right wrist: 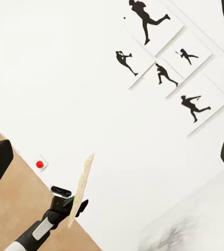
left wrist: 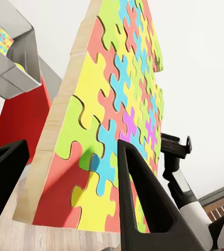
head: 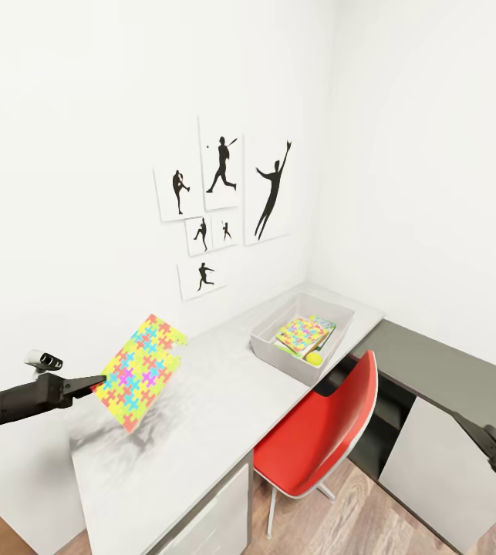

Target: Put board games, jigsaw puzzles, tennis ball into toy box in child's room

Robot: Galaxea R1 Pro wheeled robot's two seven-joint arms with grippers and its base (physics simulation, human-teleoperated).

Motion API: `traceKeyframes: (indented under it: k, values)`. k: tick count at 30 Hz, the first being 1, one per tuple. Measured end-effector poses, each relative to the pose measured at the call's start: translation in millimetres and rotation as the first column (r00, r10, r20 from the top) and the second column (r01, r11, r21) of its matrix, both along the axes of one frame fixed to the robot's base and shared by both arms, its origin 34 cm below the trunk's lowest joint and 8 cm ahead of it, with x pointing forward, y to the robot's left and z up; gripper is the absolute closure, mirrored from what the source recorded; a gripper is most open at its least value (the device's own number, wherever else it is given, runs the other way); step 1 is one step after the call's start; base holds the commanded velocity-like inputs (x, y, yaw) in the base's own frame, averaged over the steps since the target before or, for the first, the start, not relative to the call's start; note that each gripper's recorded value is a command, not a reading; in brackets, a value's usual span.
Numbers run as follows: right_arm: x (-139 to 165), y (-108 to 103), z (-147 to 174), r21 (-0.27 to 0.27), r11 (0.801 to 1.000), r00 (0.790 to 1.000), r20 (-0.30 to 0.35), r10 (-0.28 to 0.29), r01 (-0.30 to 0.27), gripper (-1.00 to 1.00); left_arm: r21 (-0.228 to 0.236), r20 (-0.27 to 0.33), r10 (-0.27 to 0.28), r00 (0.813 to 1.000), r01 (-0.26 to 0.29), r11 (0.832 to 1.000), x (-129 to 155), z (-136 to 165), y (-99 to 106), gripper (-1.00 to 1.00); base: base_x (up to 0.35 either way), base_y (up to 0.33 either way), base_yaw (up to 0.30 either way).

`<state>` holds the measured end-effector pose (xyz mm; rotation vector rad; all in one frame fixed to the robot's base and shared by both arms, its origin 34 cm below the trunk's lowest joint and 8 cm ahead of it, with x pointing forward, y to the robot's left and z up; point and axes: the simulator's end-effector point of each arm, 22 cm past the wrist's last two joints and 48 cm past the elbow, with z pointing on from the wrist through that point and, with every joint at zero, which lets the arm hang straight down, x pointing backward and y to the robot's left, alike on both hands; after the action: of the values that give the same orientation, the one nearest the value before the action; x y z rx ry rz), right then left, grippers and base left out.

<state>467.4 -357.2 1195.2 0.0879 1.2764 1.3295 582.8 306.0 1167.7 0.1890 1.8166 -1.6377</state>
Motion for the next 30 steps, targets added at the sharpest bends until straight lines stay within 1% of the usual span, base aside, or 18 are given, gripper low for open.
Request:
traceKeyframes:
  k: [5, 15, 21, 30]
  values:
    - [0.1, -3.4, -1.2, 0.0, 1.0, 1.0, -0.005, -0.004, 0.004, -1.0, 0.0, 0.001, 0.0, 1.0, 0.0, 1.0, 0.0, 0.0, -0.2, 1.0, 0.0, 0.0, 0.0]
    - [0.0, -3.0, -1.7, 0.003, 1.0, 1.0, -0.006, -0.004, 0.004, -1.0, -0.001, 0.0, 0.0, 1.0, 0.0, 1.0, 0.0, 0.1, 0.0, 1.0, 0.0, 0.0, -0.013]
    - [-1.1, -3.9, 0.8, 0.001, 1.0, 1.0, -0.001, -0.002, 0.002, -1.0, -0.001, 0.005, 0.0, 1.0, 0.0, 1.0, -0.8, 2.3, -0.1, 1.0, 0.0, -0.07, -0.176]
    - [-2.5, -3.8, 3.6, 0.0, 1.0, 1.0, 0.007, -0.003, 0.003, -1.0, -0.001, 0.015, 0.0, 1.0, 0.0, 1.0, -2.2, 6.8, 0.0, 1.0, 0.0, -0.208, -0.22]
